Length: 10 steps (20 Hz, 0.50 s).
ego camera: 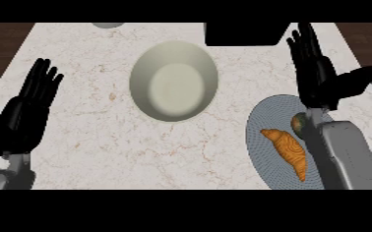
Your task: Pick the squash from the placemat and place it in the bowl
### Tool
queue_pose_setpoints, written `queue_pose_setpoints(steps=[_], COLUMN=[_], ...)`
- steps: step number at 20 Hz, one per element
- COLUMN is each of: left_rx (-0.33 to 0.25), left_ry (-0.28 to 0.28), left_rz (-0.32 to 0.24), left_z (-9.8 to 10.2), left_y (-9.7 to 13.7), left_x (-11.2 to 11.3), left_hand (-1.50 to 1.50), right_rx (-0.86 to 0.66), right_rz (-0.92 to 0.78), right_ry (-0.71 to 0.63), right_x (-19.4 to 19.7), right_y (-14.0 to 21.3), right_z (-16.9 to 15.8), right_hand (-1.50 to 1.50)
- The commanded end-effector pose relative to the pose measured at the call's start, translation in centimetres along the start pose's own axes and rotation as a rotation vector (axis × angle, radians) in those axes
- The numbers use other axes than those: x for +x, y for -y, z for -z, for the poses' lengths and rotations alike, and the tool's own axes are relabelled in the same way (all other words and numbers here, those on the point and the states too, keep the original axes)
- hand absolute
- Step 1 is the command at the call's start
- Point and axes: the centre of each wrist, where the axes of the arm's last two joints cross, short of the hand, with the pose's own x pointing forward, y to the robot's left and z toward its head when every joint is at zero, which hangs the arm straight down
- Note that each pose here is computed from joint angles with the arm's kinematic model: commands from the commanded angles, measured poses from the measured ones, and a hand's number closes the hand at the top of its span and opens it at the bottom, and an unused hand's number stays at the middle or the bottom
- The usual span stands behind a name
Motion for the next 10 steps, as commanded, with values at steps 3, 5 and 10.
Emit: queue_pose_setpoints(steps=[3, 5, 10], left_rx=[0.042, 0.094, 0.112], left_ry=[-0.012, -0.015, -0.088], left_rz=[0.119, 0.194, 0.218], left_z=[-0.3, 0.1, -1.2], left_y=[-1.4, -2.2, -3.1], left_x=[0.2, 0.4, -1.2], left_hand=[0.00, 0.00, 0.00], right_rx=[0.333, 0.531, 0.279], right_rz=[-0.096, -0.114, -0.750], right_ry=[0.267, 0.381, 0.037], right_x=[5.4, 7.2, 3.7], right_y=[5.1, 5.4, 17.2], right_z=[0.4, 0.2, -3.7], right_hand=[1.50, 1.50, -1.50])
